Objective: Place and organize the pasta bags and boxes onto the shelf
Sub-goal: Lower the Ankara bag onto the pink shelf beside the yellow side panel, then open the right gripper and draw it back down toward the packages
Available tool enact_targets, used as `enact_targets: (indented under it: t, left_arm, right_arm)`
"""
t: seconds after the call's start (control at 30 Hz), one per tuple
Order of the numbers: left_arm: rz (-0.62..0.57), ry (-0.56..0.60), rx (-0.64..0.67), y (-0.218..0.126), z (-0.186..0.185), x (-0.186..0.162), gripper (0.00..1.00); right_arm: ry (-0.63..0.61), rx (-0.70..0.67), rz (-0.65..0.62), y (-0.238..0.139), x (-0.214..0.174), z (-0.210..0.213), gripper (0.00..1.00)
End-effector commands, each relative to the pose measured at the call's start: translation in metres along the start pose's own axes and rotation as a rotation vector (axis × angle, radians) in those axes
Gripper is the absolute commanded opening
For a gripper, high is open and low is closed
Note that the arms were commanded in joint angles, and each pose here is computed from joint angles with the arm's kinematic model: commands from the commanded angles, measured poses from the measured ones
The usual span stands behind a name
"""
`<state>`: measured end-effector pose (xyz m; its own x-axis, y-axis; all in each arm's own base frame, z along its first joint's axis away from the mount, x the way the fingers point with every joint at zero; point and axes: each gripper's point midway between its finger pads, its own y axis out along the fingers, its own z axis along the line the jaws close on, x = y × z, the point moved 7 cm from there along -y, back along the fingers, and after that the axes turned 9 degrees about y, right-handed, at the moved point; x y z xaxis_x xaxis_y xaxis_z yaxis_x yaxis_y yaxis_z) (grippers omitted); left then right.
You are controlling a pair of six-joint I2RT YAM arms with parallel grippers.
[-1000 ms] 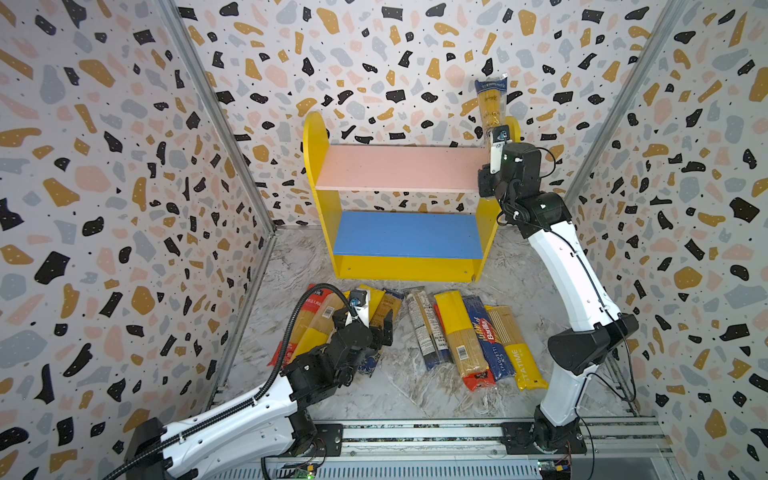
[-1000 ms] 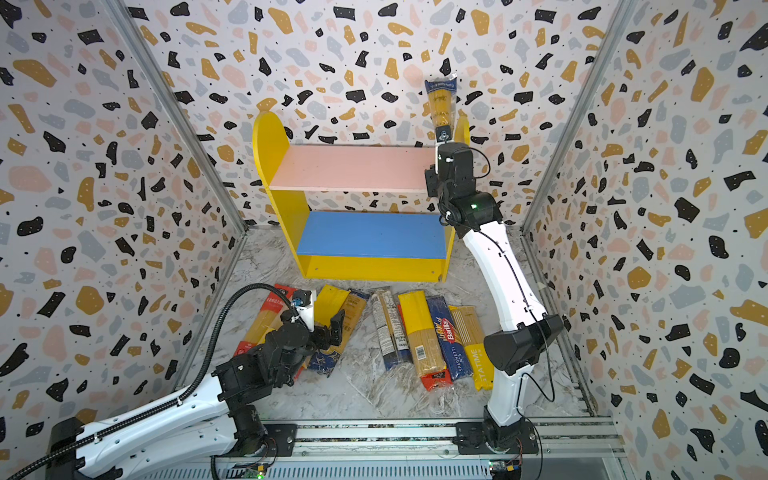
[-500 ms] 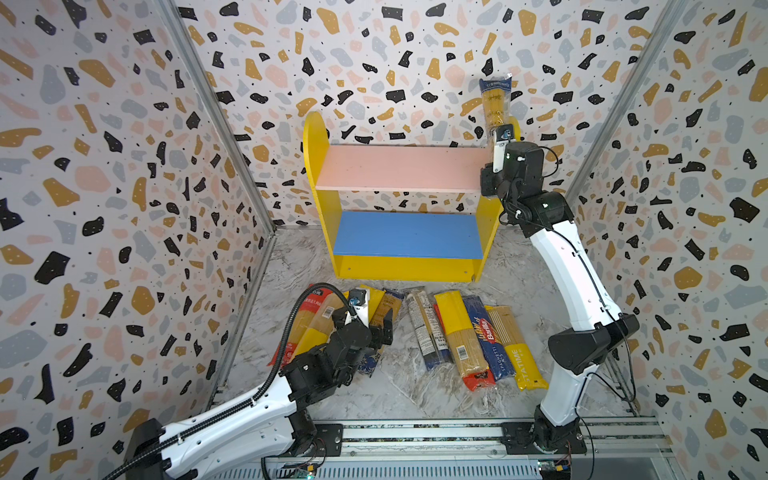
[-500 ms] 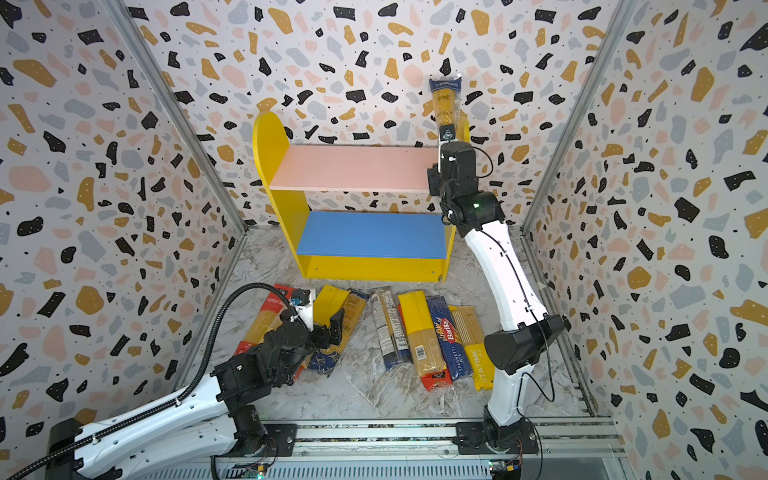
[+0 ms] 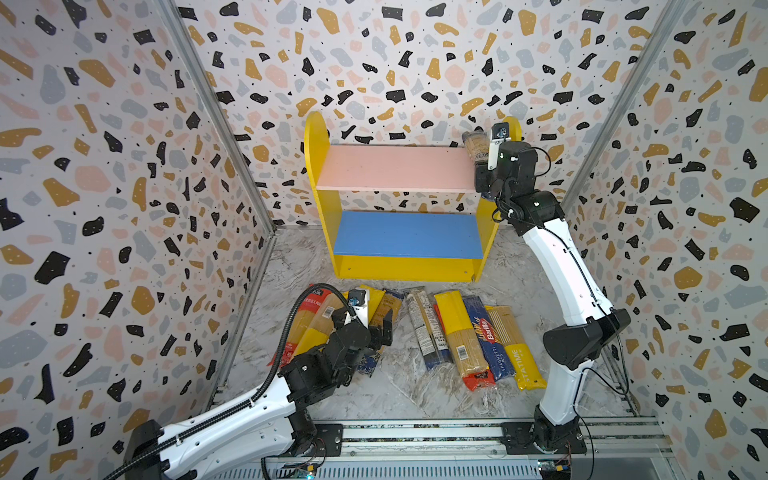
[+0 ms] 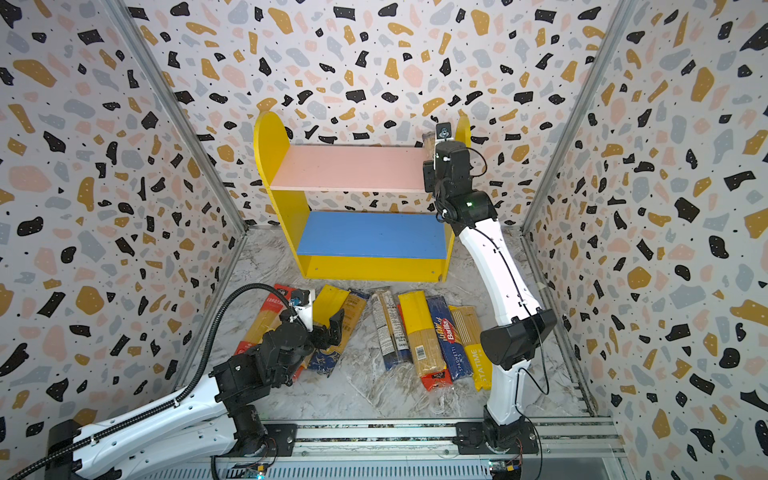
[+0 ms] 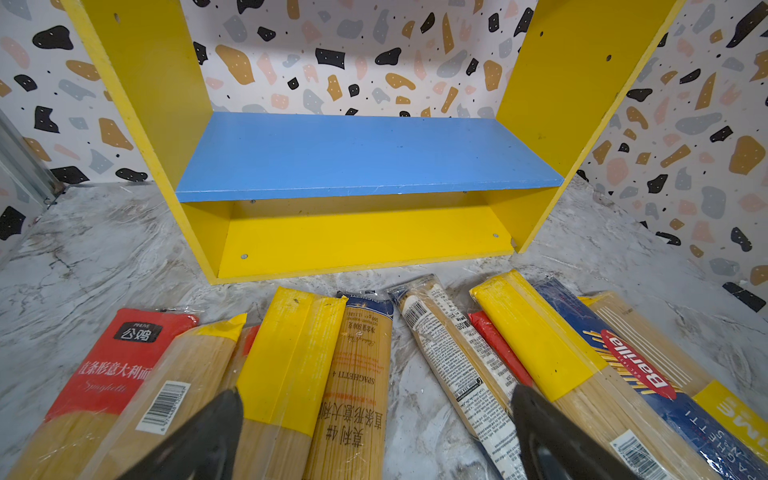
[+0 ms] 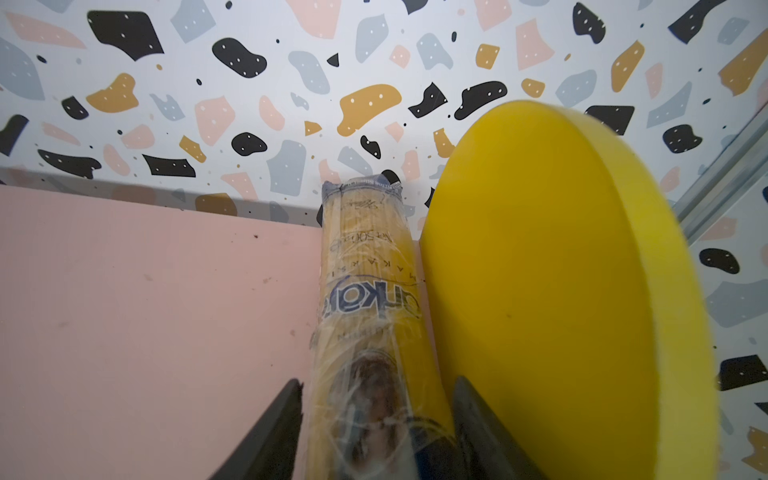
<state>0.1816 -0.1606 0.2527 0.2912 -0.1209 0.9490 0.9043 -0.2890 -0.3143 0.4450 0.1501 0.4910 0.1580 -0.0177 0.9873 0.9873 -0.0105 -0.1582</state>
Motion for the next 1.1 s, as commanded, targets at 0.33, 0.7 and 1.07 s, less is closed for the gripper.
enact_targets:
  t: [0.33, 0.7, 1.07]
  left_arm:
    - [-0.055, -0.023, 0.005, -0.008, 0.003, 0.016, 1.00]
    - [-0.072, -0.053, 0.025, -0.014, 0.011, 0.013, 0.99]
    - [-0.043, -0.040, 0.047, -0.017, 0.017, 0.003, 1.00]
  right_arm:
    - [0.045, -0.037, -0.137, -0.039, 0.040, -0.016, 0.62]
    - [0.071, 0.041, -0.224, -0.103, 0.061, -0.014, 0.67]
    - [0.100, 0.154, -0.119, -0.167, -0.003, -0.007, 0.69]
